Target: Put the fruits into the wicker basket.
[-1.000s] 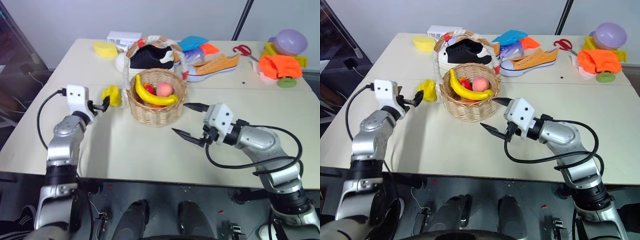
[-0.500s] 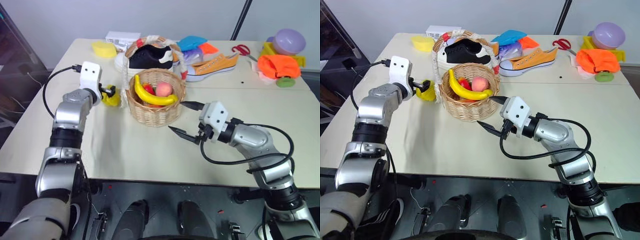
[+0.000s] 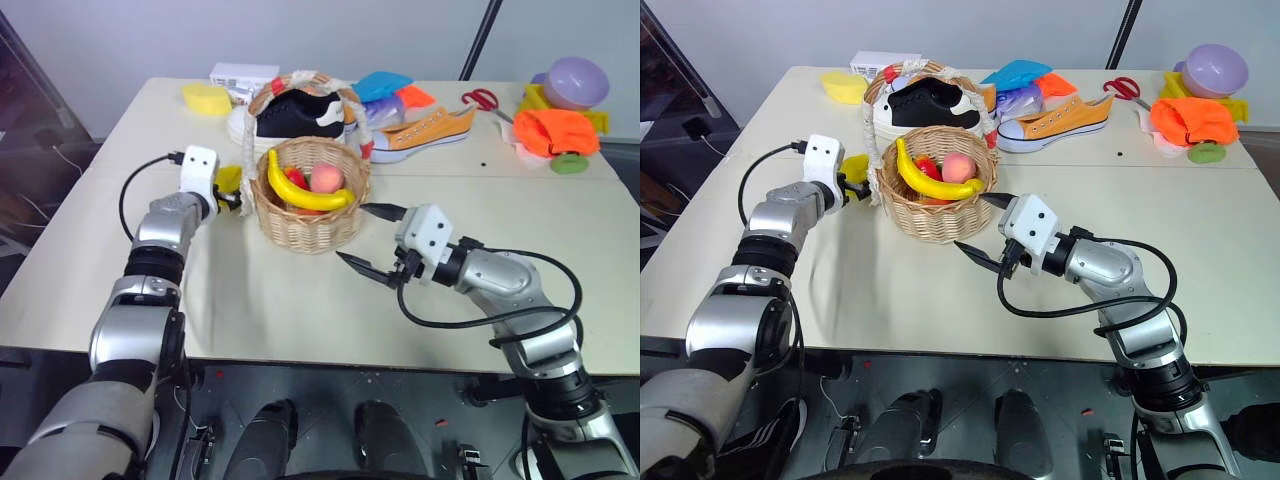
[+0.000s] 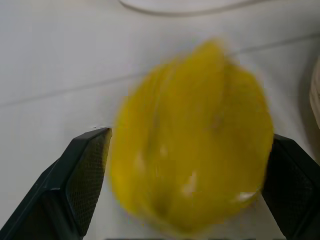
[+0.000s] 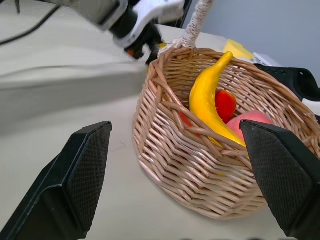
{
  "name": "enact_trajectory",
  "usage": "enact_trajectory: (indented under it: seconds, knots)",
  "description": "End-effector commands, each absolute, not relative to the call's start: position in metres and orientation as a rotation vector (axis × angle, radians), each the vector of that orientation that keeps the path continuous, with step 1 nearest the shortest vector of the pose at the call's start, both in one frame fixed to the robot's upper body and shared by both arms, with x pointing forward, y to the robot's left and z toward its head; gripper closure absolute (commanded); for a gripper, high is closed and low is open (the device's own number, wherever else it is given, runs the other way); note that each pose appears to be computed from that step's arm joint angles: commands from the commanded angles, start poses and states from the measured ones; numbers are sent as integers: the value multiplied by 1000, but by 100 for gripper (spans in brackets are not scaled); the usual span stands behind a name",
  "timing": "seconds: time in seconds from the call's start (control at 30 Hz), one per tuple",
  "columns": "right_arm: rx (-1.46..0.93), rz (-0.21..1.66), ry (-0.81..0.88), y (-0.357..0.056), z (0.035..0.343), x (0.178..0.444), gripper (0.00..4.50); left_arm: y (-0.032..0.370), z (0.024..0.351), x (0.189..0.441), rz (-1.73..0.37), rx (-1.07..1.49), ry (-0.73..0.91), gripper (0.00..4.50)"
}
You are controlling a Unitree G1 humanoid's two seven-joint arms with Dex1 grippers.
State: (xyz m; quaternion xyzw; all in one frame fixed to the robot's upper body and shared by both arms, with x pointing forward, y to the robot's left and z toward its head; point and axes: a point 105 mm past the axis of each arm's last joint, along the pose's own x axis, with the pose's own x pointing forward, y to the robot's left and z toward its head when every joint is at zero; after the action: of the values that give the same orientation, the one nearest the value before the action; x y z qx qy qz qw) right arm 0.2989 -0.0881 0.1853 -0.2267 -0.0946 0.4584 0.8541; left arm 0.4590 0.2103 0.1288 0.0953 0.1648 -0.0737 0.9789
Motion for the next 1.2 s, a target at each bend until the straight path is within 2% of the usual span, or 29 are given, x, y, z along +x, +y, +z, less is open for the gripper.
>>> enact_trajectory:
  seconds: [0.03, 0.27, 0.5, 0.8, 1.17, 1.2]
  knots:
    - [-486, 976, -265, -82, 198, 294, 22, 214, 144, 463, -135, 185, 277, 0]
    - [-476, 983, -263, -80, 198, 293, 22, 209, 146, 464, -143, 178, 247, 0]
    - [-472, 992, -262, -75, 197, 292, 22, 199, 177, 470, -187, 218, 122, 0]
    - [-472, 987, -268, -73, 199, 294, 22, 185, 157, 470, -236, 174, 177, 0]
    - [-481, 979, -270, -75, 200, 293, 22, 187, 153, 470, -222, 119, 178, 0]
    - [-482, 979, -270, -75, 200, 293, 8, 187, 154, 470, -219, 118, 174, 25]
